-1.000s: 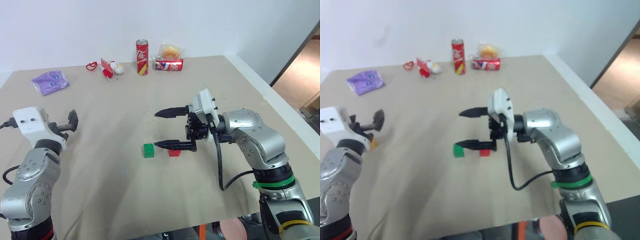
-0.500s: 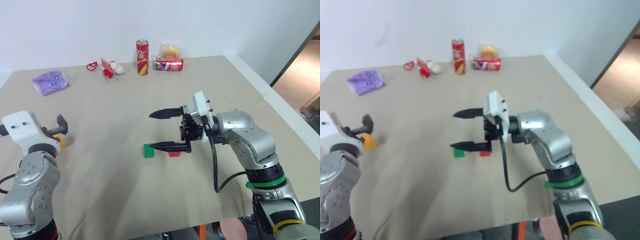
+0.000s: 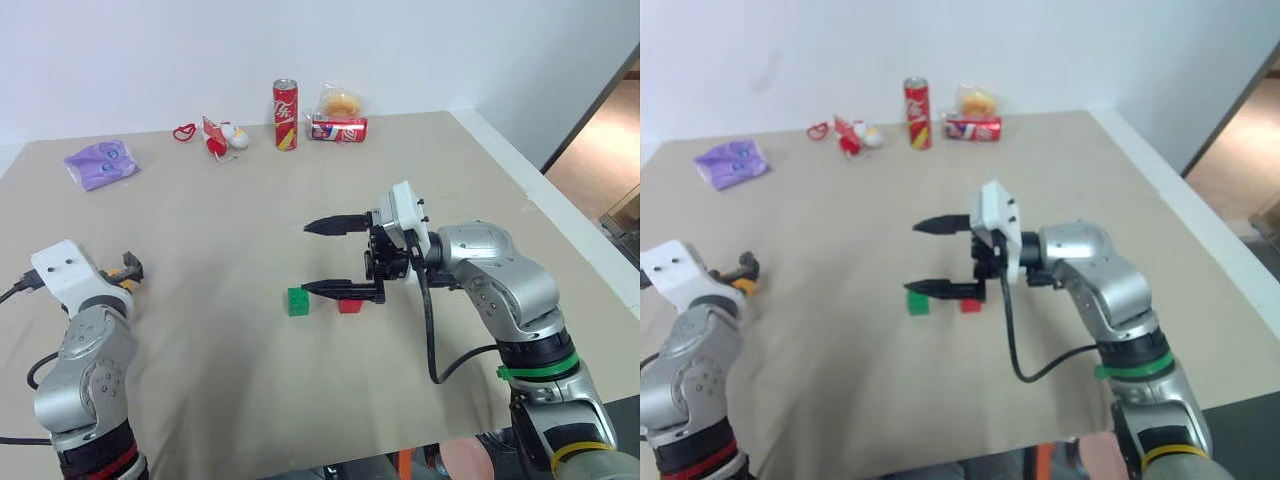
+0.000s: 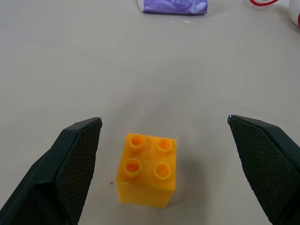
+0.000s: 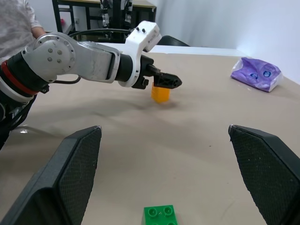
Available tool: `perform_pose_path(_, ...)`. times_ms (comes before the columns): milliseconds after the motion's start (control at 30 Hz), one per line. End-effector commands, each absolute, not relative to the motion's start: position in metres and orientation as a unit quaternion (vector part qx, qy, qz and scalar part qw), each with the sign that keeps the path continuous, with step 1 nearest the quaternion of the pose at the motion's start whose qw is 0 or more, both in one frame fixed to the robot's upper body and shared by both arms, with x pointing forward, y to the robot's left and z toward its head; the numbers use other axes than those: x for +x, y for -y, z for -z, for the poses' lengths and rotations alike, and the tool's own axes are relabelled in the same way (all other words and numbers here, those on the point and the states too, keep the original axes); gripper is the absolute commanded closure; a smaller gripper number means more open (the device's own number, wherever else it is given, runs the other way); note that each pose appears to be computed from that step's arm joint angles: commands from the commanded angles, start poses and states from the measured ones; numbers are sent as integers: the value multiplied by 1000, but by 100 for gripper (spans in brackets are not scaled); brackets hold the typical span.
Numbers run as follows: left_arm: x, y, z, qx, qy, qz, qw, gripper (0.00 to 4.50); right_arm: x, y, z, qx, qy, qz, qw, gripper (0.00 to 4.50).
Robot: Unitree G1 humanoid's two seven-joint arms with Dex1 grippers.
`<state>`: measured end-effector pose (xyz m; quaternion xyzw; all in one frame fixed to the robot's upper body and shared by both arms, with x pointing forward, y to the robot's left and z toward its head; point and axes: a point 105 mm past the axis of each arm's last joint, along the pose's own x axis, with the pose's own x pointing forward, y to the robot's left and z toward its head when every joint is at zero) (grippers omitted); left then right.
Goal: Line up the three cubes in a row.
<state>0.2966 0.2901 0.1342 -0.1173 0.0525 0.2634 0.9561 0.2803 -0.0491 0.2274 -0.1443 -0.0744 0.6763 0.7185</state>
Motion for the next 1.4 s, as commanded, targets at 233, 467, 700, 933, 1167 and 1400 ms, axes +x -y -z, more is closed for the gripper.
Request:
perform_pose_path(233, 293, -293, -113, -139, -87, -289, 943, 3, 275, 53, -239, -155, 97, -668, 721, 0)
perform_pose_path(467, 301, -286, -103, -150, -116, -278, 942, 3, 275, 54, -240, -157, 97, -666, 723, 0)
perform_pose_path(700, 309, -285, -104, -153, -116, -269, 944, 82, 276, 55, -240, -159, 97, -663, 725, 0)
perform_pose_path(933, 313, -279, -109, -153, -114, -261, 946, 318, 277, 55, -241, -161, 98, -662, 726, 0)
perform_pose_path(1167, 326, -272, -132, -130, -75, -221, 964, 319, 279, 54, -242, -164, 100, -662, 725, 0)
perform_pose_path(1400, 362, -222, -188, -61, 43, 39, 996, 319, 269, 68, -237, -157, 69, -689, 705, 0)
